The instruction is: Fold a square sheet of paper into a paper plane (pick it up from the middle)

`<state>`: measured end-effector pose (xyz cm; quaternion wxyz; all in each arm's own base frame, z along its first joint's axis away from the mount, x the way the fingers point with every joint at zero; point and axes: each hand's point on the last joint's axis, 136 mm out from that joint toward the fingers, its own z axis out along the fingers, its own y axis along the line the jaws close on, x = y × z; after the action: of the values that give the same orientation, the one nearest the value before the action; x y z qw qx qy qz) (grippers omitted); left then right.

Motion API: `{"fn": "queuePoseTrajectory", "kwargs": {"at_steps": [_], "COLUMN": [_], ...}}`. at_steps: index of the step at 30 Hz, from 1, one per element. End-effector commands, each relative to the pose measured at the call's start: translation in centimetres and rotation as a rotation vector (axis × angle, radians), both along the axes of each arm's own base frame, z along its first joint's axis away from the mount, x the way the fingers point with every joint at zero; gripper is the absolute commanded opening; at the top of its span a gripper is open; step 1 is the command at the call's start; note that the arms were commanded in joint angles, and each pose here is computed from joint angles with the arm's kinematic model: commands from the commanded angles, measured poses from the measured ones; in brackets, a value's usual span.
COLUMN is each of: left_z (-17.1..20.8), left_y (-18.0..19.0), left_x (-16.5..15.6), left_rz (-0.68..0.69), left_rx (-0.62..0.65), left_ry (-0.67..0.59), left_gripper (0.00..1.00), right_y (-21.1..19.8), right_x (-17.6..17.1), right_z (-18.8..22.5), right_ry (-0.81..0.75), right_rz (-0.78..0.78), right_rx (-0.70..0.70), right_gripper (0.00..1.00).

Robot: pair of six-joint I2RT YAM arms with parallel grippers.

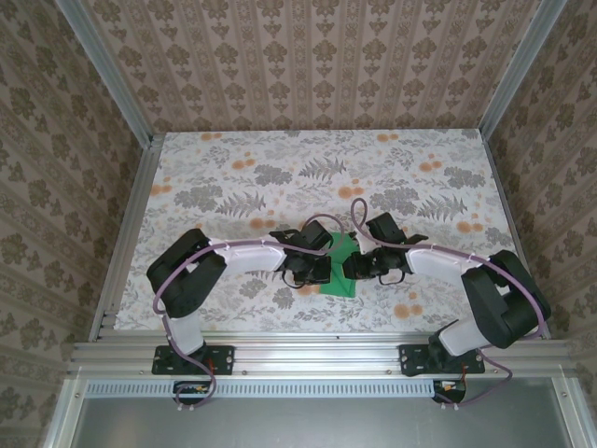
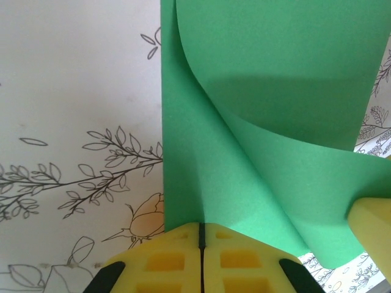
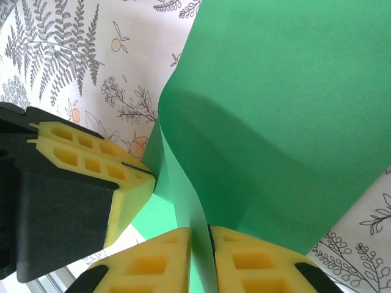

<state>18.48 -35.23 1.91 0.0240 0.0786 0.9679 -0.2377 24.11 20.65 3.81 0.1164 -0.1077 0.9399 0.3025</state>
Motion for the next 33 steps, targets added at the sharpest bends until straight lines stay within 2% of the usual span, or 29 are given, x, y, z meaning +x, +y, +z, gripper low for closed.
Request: {"fn": "queuePoseTrajectory", "kwargs": {"at_steps": [1,16,33], "left_z": [-1.4,-1.3,-1.2], "left_y": [1.0,1.2,1.2], "left_x": [-0.7,-0.7,-0.7], "left_rz": [-0.014,-0.030,-0.036], "left_rx": [0.076,0.092,0.097], "left_ry": [0.016,0.011,0.007], "left_gripper": [0.08,0.07,0.07], "right_y": [-0.6,-0.7,-1.0], "right_x": [0.2,1.6,2.2], "right_z": [-0.1,-0.4,-1.5], "right_ry": [0.005,-0.042,-0.017], "right_rz": [0.027,0.042,0.030], "right_rx": [-0.049,-0.089,-0.124], "right_gripper": [0.17,0.18,0.20]}}
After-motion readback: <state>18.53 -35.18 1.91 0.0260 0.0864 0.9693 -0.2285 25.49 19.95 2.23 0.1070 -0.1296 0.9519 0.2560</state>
